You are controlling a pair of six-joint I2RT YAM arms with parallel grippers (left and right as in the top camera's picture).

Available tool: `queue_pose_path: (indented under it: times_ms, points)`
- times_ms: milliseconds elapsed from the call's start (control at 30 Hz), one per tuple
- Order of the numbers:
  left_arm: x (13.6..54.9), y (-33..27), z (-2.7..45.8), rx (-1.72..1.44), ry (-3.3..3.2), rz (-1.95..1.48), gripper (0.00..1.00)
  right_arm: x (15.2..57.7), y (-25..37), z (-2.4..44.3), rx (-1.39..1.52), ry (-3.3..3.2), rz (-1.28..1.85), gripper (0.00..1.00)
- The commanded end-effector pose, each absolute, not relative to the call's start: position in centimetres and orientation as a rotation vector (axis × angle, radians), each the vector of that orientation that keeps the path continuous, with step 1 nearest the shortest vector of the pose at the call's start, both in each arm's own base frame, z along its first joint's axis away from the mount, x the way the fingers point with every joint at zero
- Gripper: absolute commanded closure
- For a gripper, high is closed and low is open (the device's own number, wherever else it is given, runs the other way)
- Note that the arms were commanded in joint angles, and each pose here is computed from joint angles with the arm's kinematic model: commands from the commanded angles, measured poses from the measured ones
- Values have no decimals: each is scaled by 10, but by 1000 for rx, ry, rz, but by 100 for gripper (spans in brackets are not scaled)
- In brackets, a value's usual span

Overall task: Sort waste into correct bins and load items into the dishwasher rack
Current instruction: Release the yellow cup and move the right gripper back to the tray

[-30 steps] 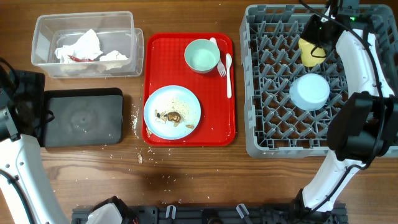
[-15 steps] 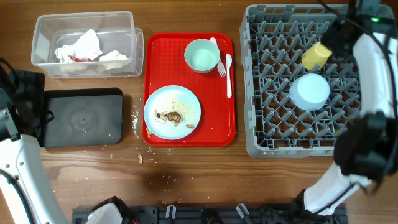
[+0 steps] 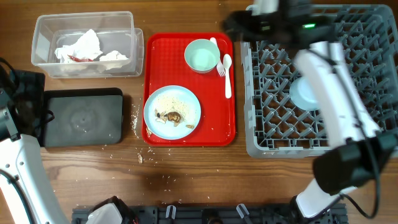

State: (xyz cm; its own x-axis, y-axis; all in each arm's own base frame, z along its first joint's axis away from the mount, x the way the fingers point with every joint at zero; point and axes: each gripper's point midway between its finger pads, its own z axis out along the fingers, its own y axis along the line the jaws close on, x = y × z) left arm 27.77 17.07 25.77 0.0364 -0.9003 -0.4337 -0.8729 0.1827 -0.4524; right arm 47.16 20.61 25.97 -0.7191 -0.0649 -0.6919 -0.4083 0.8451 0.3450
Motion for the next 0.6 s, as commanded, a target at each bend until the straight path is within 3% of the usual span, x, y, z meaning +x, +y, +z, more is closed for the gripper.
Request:
queue_pose_path:
  times_ms: [0, 133, 367, 500, 567]
  points:
    - [276, 173, 258, -1657, 1822, -40, 0, 476, 259, 228, -498, 2289, 414, 13]
    - [276, 173, 258, -1656, 1822, -40, 0, 483, 311, 184, -523, 2262, 279, 13]
    - [276, 173, 258, -1657, 1822, -40, 0, 485, 325, 82, -568, 2398, 170, 13]
    - [276, 173, 258, -1657, 1823, -40, 0, 481, 325, 50, -642, 2443, 145, 30]
    - [276, 173, 258, -1657, 1822, -40, 0, 478, 323, 36, -652, 2470, 131, 31]
